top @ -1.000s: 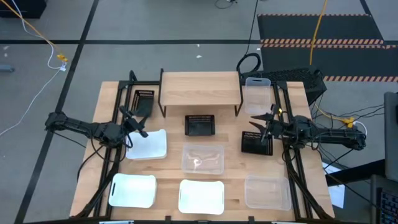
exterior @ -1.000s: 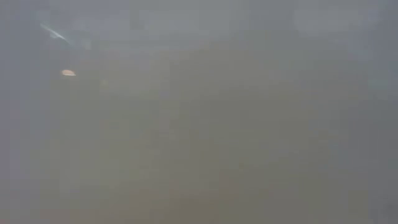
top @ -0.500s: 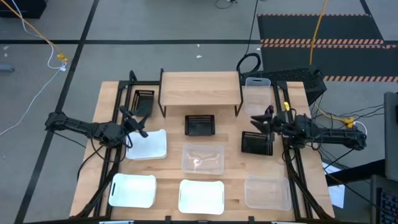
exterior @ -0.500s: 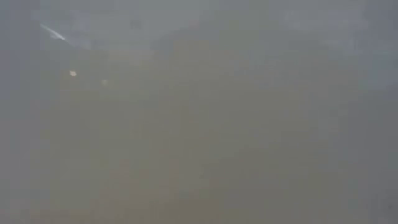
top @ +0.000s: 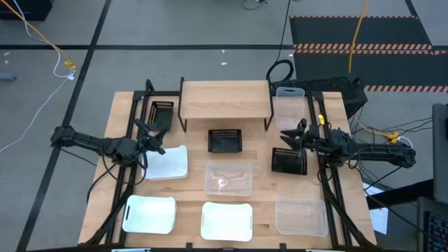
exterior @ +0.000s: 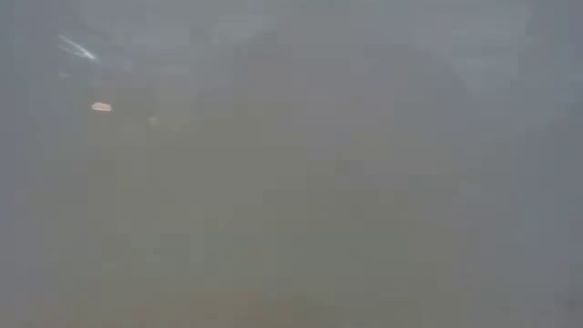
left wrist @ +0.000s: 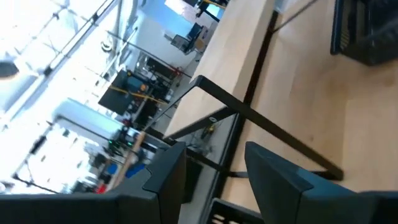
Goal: Stack baskets on shelf by color
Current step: Put the bottom black bin on the shelf
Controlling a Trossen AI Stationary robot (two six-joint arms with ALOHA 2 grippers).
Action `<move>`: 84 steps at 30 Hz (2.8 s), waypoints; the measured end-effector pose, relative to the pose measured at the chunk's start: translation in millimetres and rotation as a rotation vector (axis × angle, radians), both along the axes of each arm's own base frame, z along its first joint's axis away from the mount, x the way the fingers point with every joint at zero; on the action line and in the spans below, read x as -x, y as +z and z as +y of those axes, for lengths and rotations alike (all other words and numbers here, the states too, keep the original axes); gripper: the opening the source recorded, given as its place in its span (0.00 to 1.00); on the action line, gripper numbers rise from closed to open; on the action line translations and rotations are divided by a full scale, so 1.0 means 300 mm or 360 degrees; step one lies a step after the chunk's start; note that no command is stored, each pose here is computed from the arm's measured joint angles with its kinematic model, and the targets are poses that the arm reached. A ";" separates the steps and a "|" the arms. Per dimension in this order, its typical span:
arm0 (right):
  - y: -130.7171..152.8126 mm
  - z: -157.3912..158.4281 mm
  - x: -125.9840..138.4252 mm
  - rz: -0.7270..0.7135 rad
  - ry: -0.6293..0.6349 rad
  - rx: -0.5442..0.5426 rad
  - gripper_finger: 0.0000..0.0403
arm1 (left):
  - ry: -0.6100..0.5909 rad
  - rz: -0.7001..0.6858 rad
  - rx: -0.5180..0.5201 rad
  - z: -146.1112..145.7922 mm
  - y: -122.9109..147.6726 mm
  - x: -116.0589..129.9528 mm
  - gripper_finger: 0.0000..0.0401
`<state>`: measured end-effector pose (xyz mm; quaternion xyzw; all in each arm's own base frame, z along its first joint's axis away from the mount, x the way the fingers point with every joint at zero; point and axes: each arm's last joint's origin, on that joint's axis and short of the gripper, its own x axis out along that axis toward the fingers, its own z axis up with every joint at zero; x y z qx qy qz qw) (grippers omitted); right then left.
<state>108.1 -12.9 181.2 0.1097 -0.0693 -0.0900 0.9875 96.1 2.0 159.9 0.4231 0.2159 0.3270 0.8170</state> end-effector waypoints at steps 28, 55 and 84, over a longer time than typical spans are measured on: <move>0.100 0.067 -0.224 0.1824 0.0568 0.0085 0.37 | -0.0007 0.0013 -0.0039 0.000 0.006 -0.001 0.42; 0.055 0.225 -0.127 0.2982 0.1568 0.1116 0.37 | -0.0028 0.0284 -0.0419 -0.001 0.035 -0.003 0.42; 0.525 0.236 -0.412 0.1655 0.0783 0.0432 0.01 | -0.0028 0.0266 -0.0408 -0.001 0.037 -0.003 0.42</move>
